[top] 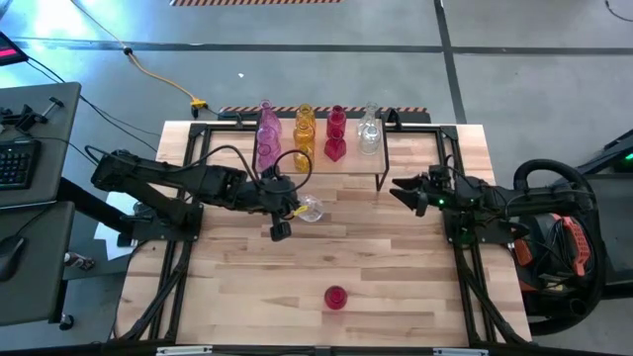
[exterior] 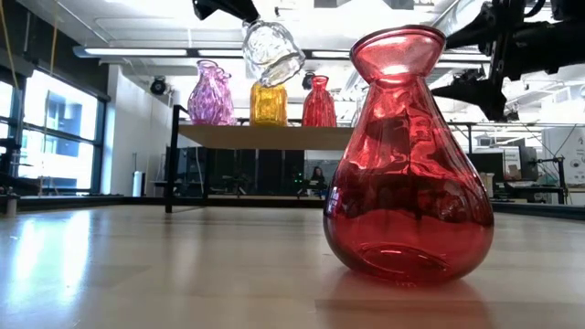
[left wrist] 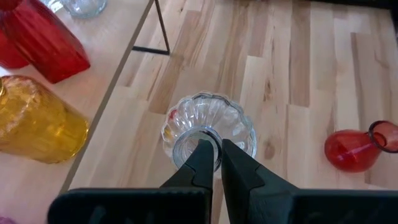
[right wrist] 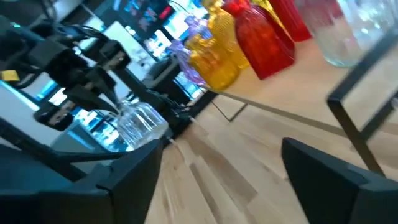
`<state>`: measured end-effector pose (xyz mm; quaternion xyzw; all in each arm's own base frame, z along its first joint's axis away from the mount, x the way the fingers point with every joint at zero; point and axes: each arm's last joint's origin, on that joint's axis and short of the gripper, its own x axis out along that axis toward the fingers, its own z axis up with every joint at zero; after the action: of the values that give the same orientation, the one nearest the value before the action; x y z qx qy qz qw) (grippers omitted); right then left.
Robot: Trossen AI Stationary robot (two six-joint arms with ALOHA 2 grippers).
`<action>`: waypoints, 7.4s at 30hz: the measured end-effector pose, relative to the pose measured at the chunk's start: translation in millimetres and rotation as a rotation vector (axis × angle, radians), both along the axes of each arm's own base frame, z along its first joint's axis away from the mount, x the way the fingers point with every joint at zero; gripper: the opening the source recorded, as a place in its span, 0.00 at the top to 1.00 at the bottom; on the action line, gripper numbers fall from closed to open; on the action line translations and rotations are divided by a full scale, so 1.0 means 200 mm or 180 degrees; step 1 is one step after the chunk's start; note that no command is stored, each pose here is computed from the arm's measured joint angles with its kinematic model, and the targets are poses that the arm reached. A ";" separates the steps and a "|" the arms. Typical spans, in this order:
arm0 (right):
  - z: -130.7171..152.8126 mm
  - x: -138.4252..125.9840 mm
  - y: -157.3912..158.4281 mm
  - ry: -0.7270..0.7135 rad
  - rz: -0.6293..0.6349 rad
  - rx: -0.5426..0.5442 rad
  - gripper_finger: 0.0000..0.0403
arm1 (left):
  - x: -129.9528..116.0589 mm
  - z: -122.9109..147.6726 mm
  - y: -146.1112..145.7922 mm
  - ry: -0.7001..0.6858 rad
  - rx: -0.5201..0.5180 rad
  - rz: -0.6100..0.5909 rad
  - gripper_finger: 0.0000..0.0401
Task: Sort vases onto shelf
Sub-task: Put the transparent vase on the shelf and align it with the other transparent vases
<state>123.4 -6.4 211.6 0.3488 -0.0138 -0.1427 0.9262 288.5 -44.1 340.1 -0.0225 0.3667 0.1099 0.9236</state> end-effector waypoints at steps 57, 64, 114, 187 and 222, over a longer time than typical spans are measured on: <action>0.52 0.46 -0.03 0.0048 -0.0029 -0.0298 0.03 | 0.03 0.03 0.03 -0.0232 -0.0142 -0.0020 0.99; 0.55 0.60 -0.03 0.0236 0.0132 -0.0101 0.03 | 0.03 0.03 0.03 -0.0225 -0.0185 -0.0066 0.99; 0.44 0.80 0.09 0.0528 0.0978 0.0285 0.03 | 0.03 0.02 0.01 -0.0167 -0.0289 -0.0381 0.99; 0.36 1.25 0.22 0.1572 0.1904 -0.0578 0.29 | 0.04 0.02 0.02 -0.0176 -0.0434 -0.0487 0.95; 0.49 1.12 0.21 0.1627 0.1500 -0.0422 0.30 | -0.05 0.13 0.13 -0.0409 -0.0585 -0.0286 0.68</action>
<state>347.4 36.4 310.0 0.2346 0.2901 -0.0066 0.9278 278.4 -18.3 365.2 -0.0976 0.3159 0.0327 0.9432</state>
